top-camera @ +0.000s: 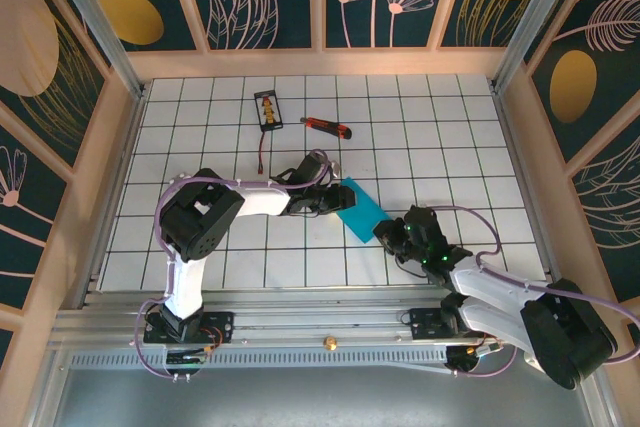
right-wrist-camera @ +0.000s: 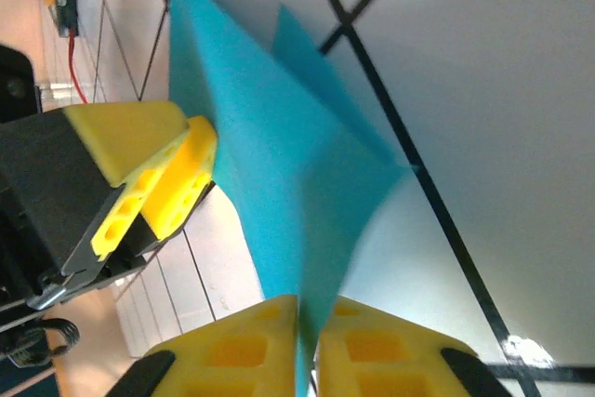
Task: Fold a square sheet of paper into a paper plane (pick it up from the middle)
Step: Third fold the triangle at the center of the table.
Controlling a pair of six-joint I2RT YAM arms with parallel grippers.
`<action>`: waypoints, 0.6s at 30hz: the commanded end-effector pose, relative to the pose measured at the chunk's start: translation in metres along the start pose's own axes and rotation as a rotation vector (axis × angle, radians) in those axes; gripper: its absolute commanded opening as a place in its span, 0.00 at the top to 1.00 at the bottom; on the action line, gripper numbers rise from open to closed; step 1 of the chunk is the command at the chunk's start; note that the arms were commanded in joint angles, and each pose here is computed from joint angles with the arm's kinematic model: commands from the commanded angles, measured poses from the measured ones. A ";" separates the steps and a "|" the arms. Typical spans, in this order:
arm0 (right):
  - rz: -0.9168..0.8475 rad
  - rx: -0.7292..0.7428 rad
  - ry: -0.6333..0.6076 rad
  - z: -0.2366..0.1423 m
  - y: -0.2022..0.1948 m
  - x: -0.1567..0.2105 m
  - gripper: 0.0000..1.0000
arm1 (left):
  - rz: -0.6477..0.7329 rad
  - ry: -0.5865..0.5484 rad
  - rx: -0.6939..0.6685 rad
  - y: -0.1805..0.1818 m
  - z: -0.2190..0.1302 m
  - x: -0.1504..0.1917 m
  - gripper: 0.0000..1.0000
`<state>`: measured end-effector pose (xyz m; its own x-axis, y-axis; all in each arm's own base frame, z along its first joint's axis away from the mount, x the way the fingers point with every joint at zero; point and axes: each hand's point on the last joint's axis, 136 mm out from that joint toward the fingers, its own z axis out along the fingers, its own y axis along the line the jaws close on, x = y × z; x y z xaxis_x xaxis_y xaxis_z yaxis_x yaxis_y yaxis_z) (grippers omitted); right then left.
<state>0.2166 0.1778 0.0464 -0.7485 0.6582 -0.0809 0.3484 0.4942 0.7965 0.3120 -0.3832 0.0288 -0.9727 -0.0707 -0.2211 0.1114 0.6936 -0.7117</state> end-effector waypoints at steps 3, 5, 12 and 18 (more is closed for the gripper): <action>0.160 0.014 -0.014 -0.003 -0.005 -0.002 0.95 | 0.099 -0.062 0.024 -0.015 -0.012 -0.012 0.51; 0.195 -0.003 -0.010 -0.003 -0.001 -0.002 0.97 | 0.175 -0.115 0.046 -0.028 -0.026 -0.020 0.48; 0.305 -0.034 -0.008 -0.008 0.003 -0.003 0.99 | 0.649 -0.317 0.146 -0.067 -0.079 -0.001 0.45; 0.340 -0.055 -0.007 -0.010 0.009 -0.005 1.00 | 1.073 -0.396 0.159 -0.069 -0.096 0.039 0.42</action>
<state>0.2189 0.1754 0.0612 -0.6153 0.7732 0.1535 0.5173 0.2491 0.8187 0.2476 -0.3640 0.1196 -0.5126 0.1959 -0.8360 0.7828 0.5066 -0.3612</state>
